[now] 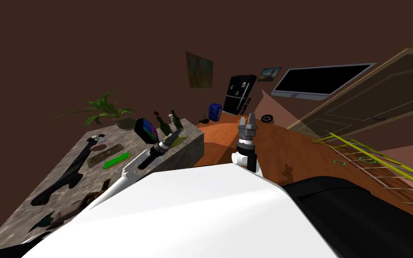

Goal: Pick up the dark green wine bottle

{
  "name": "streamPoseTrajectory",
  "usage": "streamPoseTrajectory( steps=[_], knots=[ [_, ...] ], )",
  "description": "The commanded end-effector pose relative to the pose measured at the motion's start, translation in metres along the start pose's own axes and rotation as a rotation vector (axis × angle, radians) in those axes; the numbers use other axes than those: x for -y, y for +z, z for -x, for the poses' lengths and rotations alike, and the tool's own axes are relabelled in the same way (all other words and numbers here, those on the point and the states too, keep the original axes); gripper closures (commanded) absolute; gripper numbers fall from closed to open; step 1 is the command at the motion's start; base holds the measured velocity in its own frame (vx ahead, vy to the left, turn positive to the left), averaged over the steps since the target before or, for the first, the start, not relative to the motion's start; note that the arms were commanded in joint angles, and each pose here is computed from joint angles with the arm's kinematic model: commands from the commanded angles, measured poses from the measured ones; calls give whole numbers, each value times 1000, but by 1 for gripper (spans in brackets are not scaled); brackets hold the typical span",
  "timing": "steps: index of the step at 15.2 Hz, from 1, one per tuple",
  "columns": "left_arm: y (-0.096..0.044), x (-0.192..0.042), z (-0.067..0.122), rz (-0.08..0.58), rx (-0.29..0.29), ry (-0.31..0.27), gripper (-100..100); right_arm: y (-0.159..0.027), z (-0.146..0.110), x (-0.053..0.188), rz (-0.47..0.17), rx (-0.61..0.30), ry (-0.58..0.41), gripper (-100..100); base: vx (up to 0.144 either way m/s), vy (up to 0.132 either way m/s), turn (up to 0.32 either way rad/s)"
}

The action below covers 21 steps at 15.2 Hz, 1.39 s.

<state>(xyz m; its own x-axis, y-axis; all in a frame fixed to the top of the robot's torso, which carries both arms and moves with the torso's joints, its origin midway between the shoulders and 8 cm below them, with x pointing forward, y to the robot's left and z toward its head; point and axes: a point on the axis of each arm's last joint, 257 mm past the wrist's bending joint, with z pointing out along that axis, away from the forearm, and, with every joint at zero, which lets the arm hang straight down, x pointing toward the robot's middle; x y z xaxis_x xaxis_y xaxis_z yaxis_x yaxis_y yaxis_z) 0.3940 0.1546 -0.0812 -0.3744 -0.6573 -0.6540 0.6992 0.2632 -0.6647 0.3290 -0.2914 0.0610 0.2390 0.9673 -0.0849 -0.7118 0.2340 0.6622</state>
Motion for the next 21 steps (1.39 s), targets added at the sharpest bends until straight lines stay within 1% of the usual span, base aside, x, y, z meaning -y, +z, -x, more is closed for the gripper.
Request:
streamPoseTrajectory(
  steps=[1, 2, 3, 4, 5, 6, 7, 8, 9, 10, 11, 12, 13, 14, 15, 16, 17, 18, 19, 20, 21],
  knots=[
    [-1, -12, -6, 20, -65, 28, -100, 0, 0, 0, 0, 0, 0, 0, -40, 59, -25],
    [-2, -13, -6, 24, -74, 34, -100, 0, 0, 0, 0, 0, 0, 0, -44, 58, -38],
    [-2, -23, -10, 39, -118, 52, -100, 0, 0, 0, 0, 0, 0, 0, -52, 64, -52],
    [-5, -25, -9, 45, -132, 62, -100, 0, 0, 0, 0, 0, 0, 0, -52, 62, -49],
    [-5, -25, -9, 45, -132, 62, -100, 0, 0, 0, 0, 0, 0, 0, -35, 40, -15],
    [-7, -37, -12, 65, -182, 88, -100, 0, 0, 0, 0, 0, 0, 0, -45, 46, -22],
    [-9, -37, -11, 69, -189, 93, -100, 0, 0, 0, 0, 0, 0, 0, -50, 47, -36],
    [-11, -49, -13, 87, -231, 115, -100, 0, 0, 0, 0, 0, 0, 0, -42, 53, -55],
    [-14, -50, -11, 94, -243, 125, -100, 0, 0, 0, 0, 0, 0, 0, -40, 62, -56],
    [-16, -62, -11, 114, -282, 147, -100, 0, 0, 0, 0, 0, 0, 0, -50, 74, -58],
    [-19, -63, -9, 121, -295, 159, -100, 0, 0, 0, 0, 0, 0, 0, -51, 71, -49],
    [-22, -75, -8, 142, -332, 182, -100, 0, 0, 0, 0, 0, 0, 0, -60, 66, -52],
    [-25, -76, -5, 150, -344, 194, -100, 0, 0, 0, 0, 0, 0, 0, -54, 61, -48],
    [-25, -76, -5, 150, -344, 194, -100, 0, 0, 0, 0, 0, 0, 0, -30, 43, -15],
    [-31, -89, 0, 178, -387, 226, -100, 0, 0, 0, 0, 0, 0, 0, -27, 38, -37],
    [-32, -89, 1, 181, -391, 229, -100, 0, 0, 0, 0, 0, 0, 0, -24, 41, -34],
    [-38, -101, 7, 209, -430, 261, -100, 0, 0, 0, 0, 0, 0, 0, -33, 52, -48],
    [-39, -101, 8, 213, -434, 266, -100, 0, 0, 0, 0, 0, 0, 0, -39, 50, -58],
    [-44, -112, 15, 239, -468, 294, -100, 0, 0, 0, 0, 0, 0, 0, -45, 57, -55],
    [-47, -113, 18, 245, -475, 302, -100, 0, 0, 0, 0, 0, 0, 0, -41, 53, -59],
    [-53, -124, 27, 275, -507, 333, -100, 0, 0, 0, 0, 0, 0, 0, -35, 51, -74]
  ],
)
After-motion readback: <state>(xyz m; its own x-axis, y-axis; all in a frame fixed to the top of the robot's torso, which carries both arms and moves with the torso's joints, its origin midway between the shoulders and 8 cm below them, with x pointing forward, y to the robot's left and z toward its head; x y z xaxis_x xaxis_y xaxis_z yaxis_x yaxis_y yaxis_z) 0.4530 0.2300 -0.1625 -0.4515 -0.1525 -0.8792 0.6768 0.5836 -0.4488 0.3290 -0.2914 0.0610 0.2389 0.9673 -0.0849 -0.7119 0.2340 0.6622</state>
